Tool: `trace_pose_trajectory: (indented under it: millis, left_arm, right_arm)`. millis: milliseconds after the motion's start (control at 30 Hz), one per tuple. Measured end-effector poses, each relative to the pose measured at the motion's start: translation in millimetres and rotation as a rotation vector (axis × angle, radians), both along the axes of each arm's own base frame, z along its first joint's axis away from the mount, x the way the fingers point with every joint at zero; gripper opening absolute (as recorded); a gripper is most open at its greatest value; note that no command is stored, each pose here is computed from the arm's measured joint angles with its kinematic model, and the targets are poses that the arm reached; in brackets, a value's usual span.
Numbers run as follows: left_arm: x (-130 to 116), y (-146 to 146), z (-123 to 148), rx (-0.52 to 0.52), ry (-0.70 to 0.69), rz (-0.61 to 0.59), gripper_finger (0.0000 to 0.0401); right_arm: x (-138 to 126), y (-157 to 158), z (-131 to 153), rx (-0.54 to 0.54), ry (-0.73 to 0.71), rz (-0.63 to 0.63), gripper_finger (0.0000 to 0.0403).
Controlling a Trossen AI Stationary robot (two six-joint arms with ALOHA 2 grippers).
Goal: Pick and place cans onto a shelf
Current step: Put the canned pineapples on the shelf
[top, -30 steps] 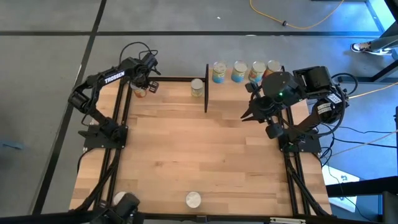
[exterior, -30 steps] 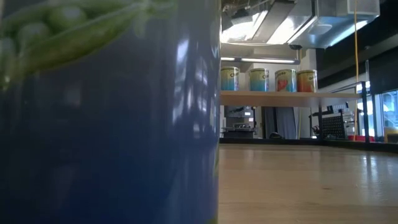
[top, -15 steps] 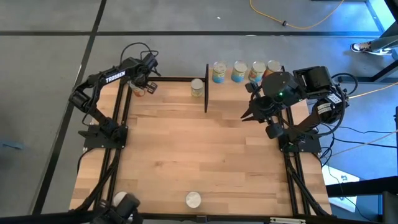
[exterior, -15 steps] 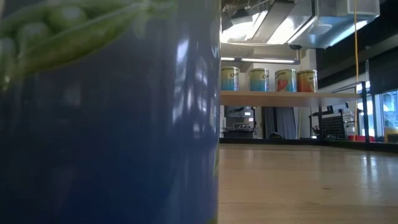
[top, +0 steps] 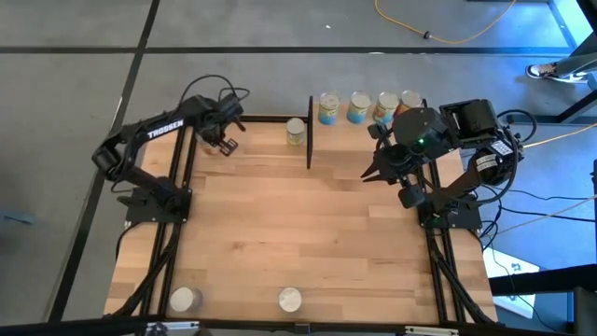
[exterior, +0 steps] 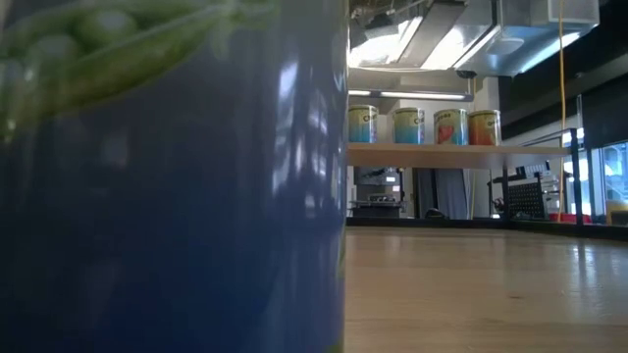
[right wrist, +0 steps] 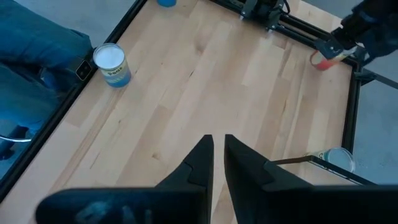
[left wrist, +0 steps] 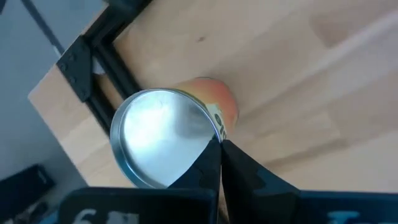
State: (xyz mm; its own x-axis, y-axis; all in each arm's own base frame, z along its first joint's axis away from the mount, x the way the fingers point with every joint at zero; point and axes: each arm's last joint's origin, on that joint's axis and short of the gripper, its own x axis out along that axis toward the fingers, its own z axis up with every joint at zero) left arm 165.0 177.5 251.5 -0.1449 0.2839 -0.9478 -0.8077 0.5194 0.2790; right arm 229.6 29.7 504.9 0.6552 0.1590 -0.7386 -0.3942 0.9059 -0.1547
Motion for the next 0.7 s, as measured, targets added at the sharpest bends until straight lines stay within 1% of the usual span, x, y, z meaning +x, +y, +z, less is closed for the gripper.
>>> trace_pose_trajectory:
  millis: [133, 267, 333, 533, 633, 700]
  left_arm:
    - [9, -28, 13, 0.010, -0.028, -0.059, 0.0000]
    - [29, -60, 31, 0.019, -0.077, -0.157, 0.0000]
    - [41, -76, 44, 0.021, -0.130, -0.236, 0.0000]
    - [77, -129, 92, 0.083, -0.302, -0.461, 0.0000]
    - [93, -153, 117, 0.142, -0.362, -0.573, 0.0000]
    - [106, -168, 129, 0.182, -0.371, -0.641, 0.0000]
  right_arm:
    - [0, 0, 0, 0.000, 0.000, 0.000, 0.0042]
    - [0, 0, 0, 0.001, 0.000, 0.000, 0.0042]
    - [0, 0, 0, 0.001, 0.000, 0.000, 0.0042]
    - [0, 0, 0, 0.001, 0.001, 0.000, 0.0042]
    - [0, 0, 0, 0.001, 0.001, 0.000, 0.0042]
    - [0, 0, 0, 0.001, 0.001, 0.000, 0.0042]
